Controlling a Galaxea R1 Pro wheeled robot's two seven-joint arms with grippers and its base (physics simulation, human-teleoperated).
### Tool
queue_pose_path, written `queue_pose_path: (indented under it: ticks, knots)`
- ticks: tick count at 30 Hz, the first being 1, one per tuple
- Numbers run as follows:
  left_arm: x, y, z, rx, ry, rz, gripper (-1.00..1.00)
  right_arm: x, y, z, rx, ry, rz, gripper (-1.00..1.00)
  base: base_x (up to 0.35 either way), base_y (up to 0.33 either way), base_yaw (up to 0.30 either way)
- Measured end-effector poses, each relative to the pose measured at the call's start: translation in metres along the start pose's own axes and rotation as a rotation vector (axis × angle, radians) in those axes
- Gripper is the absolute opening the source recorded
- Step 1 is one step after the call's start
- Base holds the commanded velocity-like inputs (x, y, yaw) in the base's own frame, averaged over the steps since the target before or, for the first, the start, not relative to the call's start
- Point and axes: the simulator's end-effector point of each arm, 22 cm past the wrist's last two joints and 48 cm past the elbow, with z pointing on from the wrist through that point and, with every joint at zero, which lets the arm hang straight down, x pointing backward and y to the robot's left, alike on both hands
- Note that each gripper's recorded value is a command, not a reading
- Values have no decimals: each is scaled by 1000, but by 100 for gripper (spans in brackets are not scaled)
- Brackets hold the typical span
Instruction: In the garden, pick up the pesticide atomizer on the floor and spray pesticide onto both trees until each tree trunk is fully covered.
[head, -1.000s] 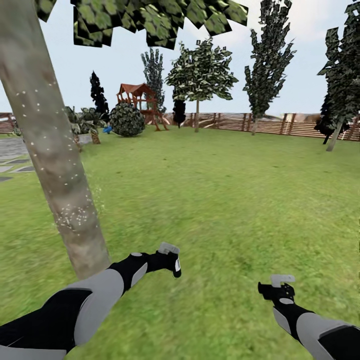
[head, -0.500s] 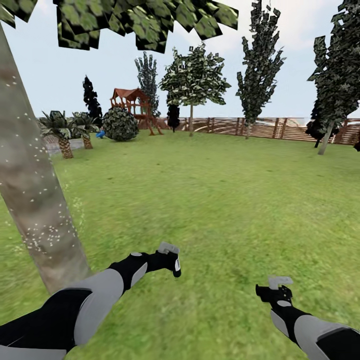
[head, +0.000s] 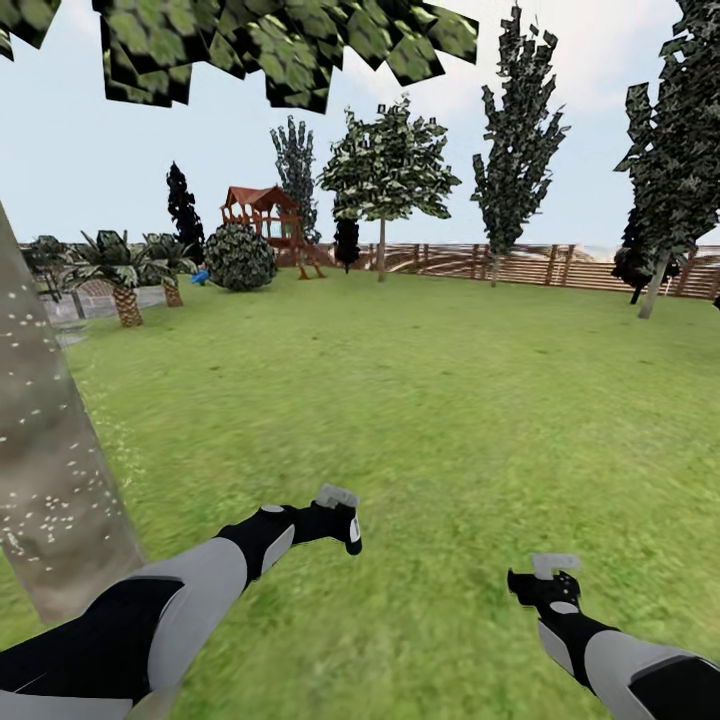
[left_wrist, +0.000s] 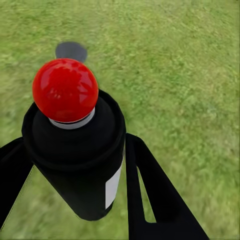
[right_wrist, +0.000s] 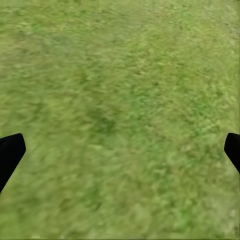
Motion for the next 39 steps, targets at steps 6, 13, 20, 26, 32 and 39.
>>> queue_pose_path:
  ticks: [6, 13, 20, 26, 32, 39]
  knots:
    - [-5, -1, -3, -1, -7, 6, -100, -5, -1, -2, 1, -9, 3, 100, 350, -147, 0]
    - [-11, -3, -6, -3, -17, 13, -100, -11, -2, -4, 1, -21, 6, 100, 350, -147, 0]
    - [-17, -4, -10, -5, -26, 20, -100, -17, 6, -8, -10, -31, 11, 100, 350, -102, 0]
    - [-18, -4, -10, -8, -27, 21, -100, -15, 7, -8, -12, -28, 10, 100, 350, -7, 0]
    - [-18, -3, -10, -8, -27, 21, -100, -14, 8, -9, -13, -27, 9, 100, 350, 67, 0]
    - [-18, -3, -10, -8, -27, 21, -100, -12, 12, -9, -18, -24, 9, 100, 350, 63, 0]
